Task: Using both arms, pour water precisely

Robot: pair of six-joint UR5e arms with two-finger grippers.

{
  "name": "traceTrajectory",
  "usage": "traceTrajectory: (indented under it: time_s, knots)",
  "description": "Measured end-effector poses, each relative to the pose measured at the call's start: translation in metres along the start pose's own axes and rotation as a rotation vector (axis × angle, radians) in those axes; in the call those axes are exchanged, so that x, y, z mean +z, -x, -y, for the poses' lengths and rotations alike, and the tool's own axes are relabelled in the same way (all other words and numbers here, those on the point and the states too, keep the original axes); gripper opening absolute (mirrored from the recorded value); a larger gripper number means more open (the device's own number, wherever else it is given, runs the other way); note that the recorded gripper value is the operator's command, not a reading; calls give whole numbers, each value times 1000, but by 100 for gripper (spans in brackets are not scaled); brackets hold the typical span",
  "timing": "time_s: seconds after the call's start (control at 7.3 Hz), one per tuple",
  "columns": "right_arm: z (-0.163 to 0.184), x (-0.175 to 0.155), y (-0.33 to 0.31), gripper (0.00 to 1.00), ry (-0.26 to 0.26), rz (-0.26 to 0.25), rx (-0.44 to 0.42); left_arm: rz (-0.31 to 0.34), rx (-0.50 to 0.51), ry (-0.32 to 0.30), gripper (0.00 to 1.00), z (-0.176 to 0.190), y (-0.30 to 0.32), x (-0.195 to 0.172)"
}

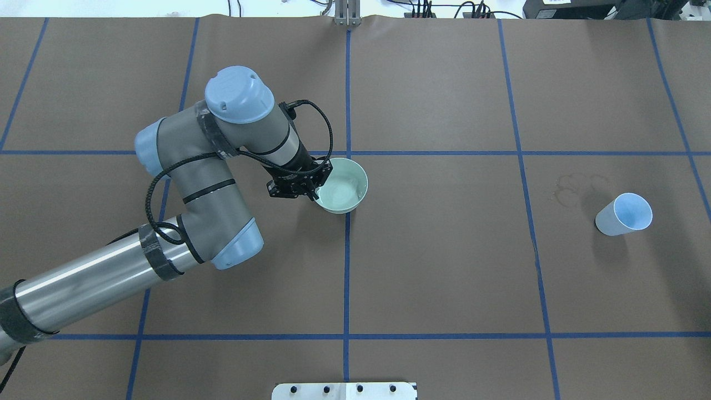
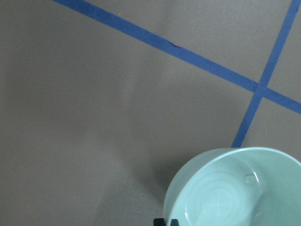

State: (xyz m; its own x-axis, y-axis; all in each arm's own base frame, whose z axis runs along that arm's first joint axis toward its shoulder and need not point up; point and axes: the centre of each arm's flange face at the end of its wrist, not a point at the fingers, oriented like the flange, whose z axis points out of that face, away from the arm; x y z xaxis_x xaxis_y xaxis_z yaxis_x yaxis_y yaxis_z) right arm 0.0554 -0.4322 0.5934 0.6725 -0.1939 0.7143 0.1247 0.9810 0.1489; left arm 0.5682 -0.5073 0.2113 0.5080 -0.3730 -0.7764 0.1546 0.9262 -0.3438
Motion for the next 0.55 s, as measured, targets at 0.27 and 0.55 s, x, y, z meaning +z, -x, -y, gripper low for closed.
traceTrajectory:
  time_s: [0.27,0.55]
  knots:
    - [0,0,0,100,0,0,0,5,-2,-1,15,2,-6,3]
    - [1,0,1,100,-1,0,-2,7,-1,-1,23,3,-4,4]
